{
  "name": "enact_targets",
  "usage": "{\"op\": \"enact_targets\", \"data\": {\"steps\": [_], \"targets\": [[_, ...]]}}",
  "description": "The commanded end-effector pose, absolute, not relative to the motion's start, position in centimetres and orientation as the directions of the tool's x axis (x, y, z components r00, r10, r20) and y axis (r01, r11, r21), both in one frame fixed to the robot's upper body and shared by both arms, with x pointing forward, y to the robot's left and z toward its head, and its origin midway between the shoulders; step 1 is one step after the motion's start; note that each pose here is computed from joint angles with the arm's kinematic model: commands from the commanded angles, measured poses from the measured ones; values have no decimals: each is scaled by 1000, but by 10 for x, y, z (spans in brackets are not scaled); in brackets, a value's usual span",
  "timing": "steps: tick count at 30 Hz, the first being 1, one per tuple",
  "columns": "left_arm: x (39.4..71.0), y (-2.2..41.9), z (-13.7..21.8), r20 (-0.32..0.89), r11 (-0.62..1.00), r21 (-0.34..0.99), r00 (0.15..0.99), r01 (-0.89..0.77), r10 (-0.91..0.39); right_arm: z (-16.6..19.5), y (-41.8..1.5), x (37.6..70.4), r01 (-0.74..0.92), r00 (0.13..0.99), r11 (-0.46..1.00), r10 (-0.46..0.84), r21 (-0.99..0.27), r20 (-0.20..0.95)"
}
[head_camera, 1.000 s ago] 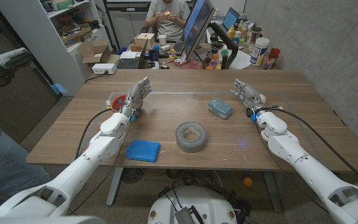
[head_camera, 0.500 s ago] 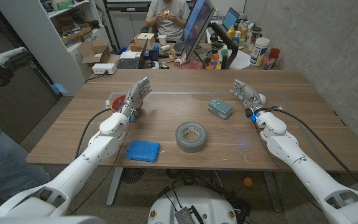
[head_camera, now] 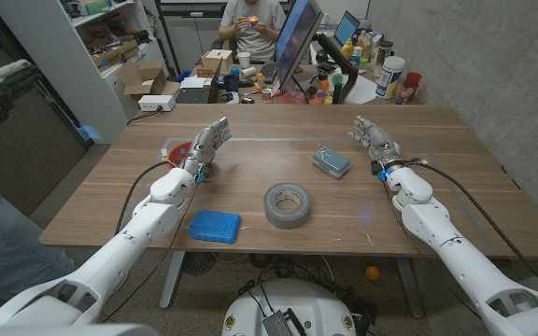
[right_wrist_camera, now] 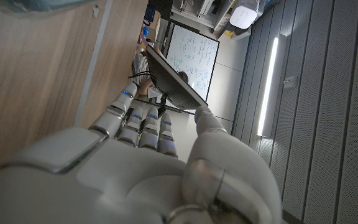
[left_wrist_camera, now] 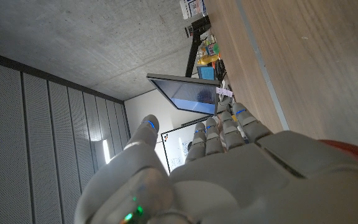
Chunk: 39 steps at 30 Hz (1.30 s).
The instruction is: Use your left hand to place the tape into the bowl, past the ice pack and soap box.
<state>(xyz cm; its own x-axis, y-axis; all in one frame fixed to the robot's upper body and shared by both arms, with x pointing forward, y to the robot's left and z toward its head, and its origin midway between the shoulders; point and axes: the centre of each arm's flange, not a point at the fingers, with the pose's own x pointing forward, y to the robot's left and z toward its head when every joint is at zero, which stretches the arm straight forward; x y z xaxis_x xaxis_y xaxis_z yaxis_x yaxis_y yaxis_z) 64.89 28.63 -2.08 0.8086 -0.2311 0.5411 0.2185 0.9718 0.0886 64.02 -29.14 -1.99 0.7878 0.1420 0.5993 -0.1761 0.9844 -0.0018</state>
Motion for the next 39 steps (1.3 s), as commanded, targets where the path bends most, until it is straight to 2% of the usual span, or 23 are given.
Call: {"op": "enact_targets", "data": {"steps": [1,16,26,39], "targets": [[641,276,3,527,944,222,785,243,-326,-7,-300,629,-133,755,991,100,2,649],[622,265,43,484,864,437,744,250,-460,0,-306,626,-100,729,994,40,48,683],[593,279,42,412,780,585,747,221,-521,0,-300,626,-105,732,994,52,37,679],[571,304,42,336,684,706,763,184,-552,4,-281,624,-104,730,994,64,18,681]]}}
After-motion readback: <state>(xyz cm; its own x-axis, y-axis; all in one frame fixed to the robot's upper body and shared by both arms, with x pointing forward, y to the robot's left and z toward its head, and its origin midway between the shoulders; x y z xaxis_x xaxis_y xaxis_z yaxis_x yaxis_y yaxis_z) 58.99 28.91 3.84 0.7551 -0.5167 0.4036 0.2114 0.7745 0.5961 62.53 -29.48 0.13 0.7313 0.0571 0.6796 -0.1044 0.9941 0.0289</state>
